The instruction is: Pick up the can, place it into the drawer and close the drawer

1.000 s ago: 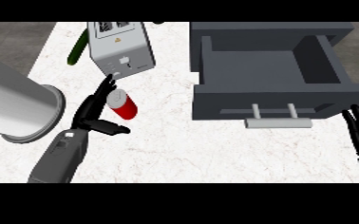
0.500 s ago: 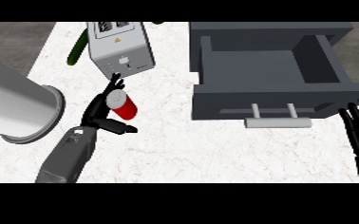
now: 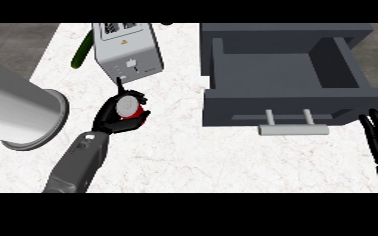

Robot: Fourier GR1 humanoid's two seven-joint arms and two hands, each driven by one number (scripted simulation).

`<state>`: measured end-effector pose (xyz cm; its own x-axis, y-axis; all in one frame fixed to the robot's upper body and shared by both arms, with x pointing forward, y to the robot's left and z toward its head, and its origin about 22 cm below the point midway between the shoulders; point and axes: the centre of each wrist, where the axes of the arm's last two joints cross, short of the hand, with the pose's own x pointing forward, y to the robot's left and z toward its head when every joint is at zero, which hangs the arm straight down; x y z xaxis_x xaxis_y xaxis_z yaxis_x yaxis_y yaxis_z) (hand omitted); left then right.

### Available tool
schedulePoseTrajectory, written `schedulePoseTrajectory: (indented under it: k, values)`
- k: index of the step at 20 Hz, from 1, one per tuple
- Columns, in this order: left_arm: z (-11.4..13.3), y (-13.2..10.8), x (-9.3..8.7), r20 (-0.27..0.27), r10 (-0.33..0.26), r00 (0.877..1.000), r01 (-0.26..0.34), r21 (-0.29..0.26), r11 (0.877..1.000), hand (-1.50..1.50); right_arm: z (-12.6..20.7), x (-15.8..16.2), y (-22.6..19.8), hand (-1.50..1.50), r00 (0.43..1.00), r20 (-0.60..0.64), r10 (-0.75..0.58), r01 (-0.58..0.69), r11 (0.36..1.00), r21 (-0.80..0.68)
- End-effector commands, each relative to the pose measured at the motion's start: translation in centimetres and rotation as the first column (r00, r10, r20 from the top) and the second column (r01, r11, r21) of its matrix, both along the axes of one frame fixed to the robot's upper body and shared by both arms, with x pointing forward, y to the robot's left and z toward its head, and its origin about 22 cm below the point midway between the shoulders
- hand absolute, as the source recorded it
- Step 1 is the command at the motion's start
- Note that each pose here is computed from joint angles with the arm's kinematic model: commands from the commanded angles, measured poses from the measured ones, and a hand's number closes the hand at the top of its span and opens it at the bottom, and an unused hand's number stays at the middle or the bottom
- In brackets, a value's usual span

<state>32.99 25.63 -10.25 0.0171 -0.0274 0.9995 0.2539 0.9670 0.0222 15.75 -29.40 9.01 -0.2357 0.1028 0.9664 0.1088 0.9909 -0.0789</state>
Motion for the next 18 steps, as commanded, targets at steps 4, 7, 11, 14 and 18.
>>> schedulePoseTrajectory:
  k: [4, 7, 11, 14, 18]
  values:
    - [2.2, -1.9, 2.3, 0.019, -0.109, 0.994, 0.111, -0.073, 0.991, 1.50, 1.0, -0.9, 0.3, -1.50, 1.000, -0.004, -0.021, 0.021, 1.000, -0.010]
    - [2.7, -3.1, 2.7, 0.043, -0.116, 0.992, 0.120, -0.096, 0.988, 1.50, -0.8, -0.8, 0.4, -1.50, 1.000, 0.011, -0.020, 0.020, 1.000, 0.005]
    - [2.6, -2.2, 1.5, 0.059, 0.020, 0.998, -0.015, -0.095, 0.995, 1.50, -0.2, -0.5, -0.7, -1.50, 0.999, 0.006, -0.033, 0.033, 0.999, -0.002]
    - [1.8, 2.0, 0.2, 0.065, 0.296, 0.953, -0.289, -0.098, 0.952, 1.50, -0.1, -2.1, -0.2, -1.50, 1.000, 0.005, -0.024, 0.024, 1.000, 0.004]
    - [3.0, 3.5, -0.7, 0.104, 0.338, 0.935, -0.328, -0.102, 0.939, 1.50, -0.3, -2.0, -0.6, -1.50, 0.999, 0.000, -0.054, 0.054, 0.998, 0.021]
